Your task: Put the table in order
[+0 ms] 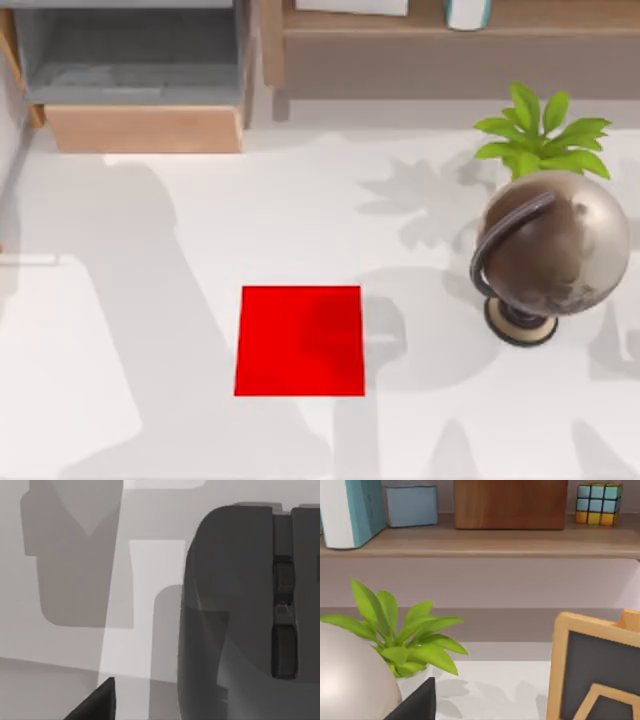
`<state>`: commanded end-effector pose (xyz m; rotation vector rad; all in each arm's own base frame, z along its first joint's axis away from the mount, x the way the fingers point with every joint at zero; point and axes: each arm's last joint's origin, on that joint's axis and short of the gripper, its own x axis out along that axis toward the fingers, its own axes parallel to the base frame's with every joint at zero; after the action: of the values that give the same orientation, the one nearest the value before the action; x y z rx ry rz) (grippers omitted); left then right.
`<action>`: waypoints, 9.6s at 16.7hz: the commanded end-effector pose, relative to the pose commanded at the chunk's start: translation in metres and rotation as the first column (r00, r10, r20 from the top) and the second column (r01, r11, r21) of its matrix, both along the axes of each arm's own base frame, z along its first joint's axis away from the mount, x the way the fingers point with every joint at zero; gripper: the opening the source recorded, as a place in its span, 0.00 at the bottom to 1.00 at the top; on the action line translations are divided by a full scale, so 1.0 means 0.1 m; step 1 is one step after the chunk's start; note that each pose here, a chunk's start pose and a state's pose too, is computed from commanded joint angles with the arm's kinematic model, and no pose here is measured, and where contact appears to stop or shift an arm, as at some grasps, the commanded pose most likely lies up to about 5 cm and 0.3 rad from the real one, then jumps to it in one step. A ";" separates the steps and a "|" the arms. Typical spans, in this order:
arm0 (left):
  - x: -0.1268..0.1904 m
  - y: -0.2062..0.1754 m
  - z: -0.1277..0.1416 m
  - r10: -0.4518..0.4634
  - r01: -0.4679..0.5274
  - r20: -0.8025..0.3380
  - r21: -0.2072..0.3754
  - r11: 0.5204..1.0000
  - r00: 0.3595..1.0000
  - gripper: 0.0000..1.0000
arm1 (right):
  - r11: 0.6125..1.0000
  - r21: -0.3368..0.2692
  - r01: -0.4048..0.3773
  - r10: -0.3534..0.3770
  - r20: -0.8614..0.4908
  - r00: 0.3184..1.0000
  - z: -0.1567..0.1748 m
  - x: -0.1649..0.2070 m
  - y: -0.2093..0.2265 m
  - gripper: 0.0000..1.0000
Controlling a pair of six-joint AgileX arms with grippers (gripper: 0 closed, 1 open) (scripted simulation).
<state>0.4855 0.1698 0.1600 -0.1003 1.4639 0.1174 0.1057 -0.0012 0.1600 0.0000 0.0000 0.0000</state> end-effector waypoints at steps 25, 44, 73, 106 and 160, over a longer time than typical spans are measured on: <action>0.03 0.01 -0.30 0.000 0.000 0.000 0.000 1.000 1.000 1.00 | 1.000 0.000 0.000 0.000 0.000 1.000 0.00 0.00 0.00 1.00; 0.03 0.01 -0.30 0.000 0.000 0.000 0.000 1.000 1.000 0.00 | 1.000 0.000 0.000 0.000 0.000 1.000 0.00 0.00 0.00 1.00; -1.16 -3.29 0.35 -0.065 0.067 0.040 -0.052 0.996 0.997 0.00 | 1.000 0.000 0.000 0.000 0.000 1.000 0.00 0.00 0.00 1.00; -1.95 -4.25 -0.01 -0.152 0.155 0.069 -0.048 0.987 0.986 0.00 | 1.000 0.000 0.000 0.000 0.000 1.000 0.00 0.00 0.00 1.00; -1.80 -1.33 -0.24 -0.710 0.521 0.704 0.618 0.588 -0.034 1.00 | 1.000 0.000 0.000 0.000 0.000 1.000 0.00 0.00 0.00 1.00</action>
<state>0.3053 0.0366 0.1361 0.6132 0.1203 -0.5422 0.1057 -0.0012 0.1600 0.0000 0.0000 0.0000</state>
